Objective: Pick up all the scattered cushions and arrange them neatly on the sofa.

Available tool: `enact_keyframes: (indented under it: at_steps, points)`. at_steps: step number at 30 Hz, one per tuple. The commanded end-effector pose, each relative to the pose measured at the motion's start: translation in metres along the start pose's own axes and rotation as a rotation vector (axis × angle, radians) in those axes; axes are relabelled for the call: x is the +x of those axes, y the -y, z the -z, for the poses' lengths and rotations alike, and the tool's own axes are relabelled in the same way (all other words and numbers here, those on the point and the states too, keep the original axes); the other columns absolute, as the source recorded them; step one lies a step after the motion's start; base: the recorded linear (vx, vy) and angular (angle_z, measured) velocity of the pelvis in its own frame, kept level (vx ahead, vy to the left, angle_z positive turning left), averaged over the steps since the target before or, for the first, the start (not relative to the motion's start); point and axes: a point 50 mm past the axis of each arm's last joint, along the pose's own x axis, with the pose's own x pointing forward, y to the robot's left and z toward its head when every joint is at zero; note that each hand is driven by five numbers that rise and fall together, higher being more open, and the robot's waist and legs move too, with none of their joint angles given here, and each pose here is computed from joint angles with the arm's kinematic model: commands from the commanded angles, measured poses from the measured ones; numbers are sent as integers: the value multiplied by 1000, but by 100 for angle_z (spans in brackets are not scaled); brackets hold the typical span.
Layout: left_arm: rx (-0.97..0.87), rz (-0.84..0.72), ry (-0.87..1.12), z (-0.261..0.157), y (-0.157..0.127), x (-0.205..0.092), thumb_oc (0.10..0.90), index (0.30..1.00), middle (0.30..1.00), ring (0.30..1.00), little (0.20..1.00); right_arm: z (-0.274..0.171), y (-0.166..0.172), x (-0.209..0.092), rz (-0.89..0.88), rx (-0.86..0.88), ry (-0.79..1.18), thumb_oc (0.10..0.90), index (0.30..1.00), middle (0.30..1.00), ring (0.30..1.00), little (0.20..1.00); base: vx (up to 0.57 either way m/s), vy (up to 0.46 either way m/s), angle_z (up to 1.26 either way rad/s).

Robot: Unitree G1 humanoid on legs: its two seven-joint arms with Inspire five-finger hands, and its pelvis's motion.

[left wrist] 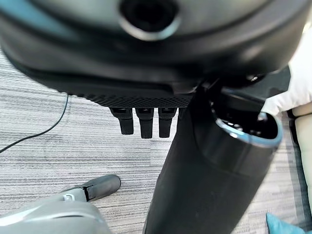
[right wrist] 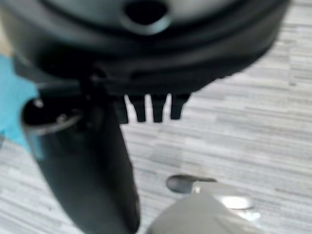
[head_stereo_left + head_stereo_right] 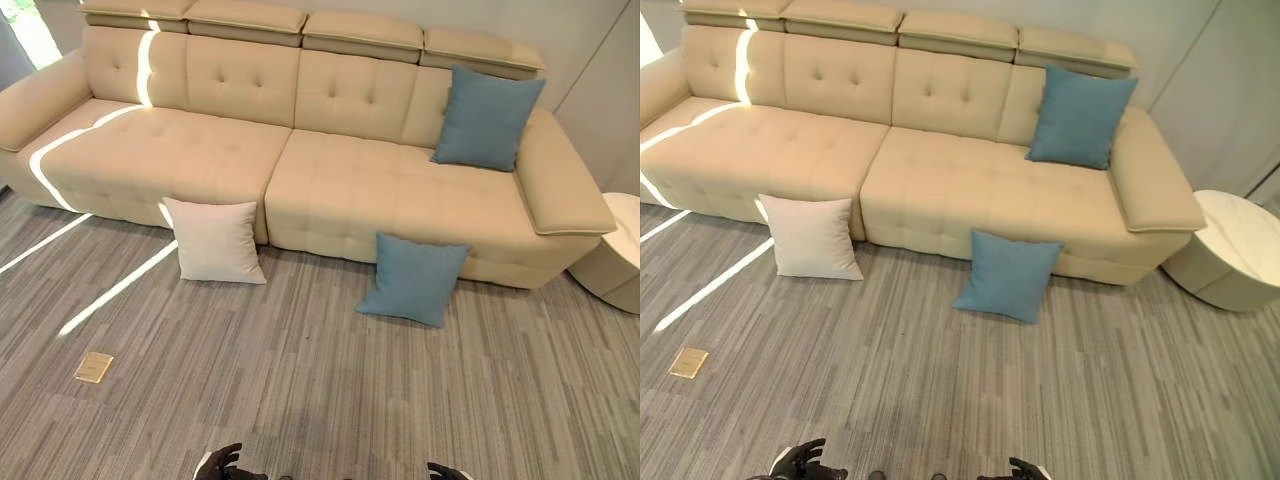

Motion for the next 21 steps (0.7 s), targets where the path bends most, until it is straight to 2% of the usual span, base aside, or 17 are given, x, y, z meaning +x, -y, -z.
enact_keyframes:
  at_steps: [1,8,21]
  points:
    - [-18,9,75,-18,8,3,800,900,900,900,900,-8,6,1,27,-22,28,800,900,900,900,900,-10,-14,-23]
    - [-72,-21,53,-11,1,2,800,900,900,900,900,-22,4,4,21,-67,68,800,900,900,900,900,-15,-80,-66]
    - [-73,34,66,-17,20,3,800,900,900,900,900,-9,11,1,42,-1,48,800,900,900,900,900,58,-105,-1]
